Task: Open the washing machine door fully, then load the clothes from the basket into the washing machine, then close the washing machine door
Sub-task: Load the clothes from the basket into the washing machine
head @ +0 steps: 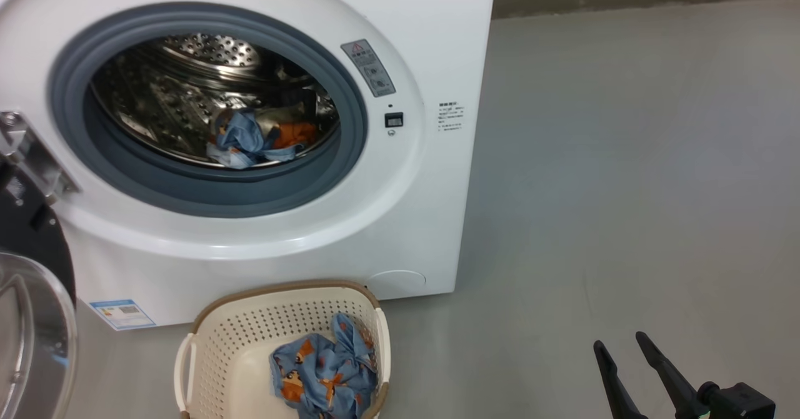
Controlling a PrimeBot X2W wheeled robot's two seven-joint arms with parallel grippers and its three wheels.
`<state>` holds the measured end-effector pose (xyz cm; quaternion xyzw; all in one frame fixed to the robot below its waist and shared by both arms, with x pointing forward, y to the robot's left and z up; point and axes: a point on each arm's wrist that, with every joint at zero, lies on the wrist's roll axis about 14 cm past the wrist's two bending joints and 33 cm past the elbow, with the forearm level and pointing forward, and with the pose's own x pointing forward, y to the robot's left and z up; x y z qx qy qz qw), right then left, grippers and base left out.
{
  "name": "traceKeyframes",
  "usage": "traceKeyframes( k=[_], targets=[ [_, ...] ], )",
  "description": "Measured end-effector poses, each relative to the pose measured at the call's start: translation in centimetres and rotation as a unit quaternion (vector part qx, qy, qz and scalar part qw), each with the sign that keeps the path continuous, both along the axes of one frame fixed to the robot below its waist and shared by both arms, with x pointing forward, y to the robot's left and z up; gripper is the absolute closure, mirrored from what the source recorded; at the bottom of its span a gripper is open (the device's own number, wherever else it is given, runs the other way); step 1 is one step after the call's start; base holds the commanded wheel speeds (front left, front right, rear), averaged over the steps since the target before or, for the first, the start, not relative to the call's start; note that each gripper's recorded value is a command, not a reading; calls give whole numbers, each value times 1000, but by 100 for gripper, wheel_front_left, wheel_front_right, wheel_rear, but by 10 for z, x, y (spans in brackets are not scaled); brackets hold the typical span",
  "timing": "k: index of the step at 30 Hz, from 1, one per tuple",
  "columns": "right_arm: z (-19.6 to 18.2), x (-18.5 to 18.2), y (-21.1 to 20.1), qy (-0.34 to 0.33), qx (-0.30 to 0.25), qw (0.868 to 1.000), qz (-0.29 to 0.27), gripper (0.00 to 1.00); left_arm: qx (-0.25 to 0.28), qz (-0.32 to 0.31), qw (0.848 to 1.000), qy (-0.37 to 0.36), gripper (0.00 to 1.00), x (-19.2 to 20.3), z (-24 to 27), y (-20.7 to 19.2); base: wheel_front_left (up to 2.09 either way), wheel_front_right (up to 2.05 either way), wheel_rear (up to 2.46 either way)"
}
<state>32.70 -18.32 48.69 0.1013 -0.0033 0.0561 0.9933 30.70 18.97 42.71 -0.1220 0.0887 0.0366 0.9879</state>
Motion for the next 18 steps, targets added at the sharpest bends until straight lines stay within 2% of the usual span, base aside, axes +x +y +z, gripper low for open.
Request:
traceKeyframes(
  k=[6,11,18],
  targets=[
    [-8,1,0,13,4,1000,-3,0,-1,-17,1000,21,0,11,-13,-11,0,0,0],
    [-7,12,1,12,13,1000,-11,0,-5,-40,999,24,0,35,-16,-27,0,0,0],
    [-16,27,4,25,16,999,-12,0,-32,-78,993,77,0,60,-44,-50,0,0,0]
  ],
)
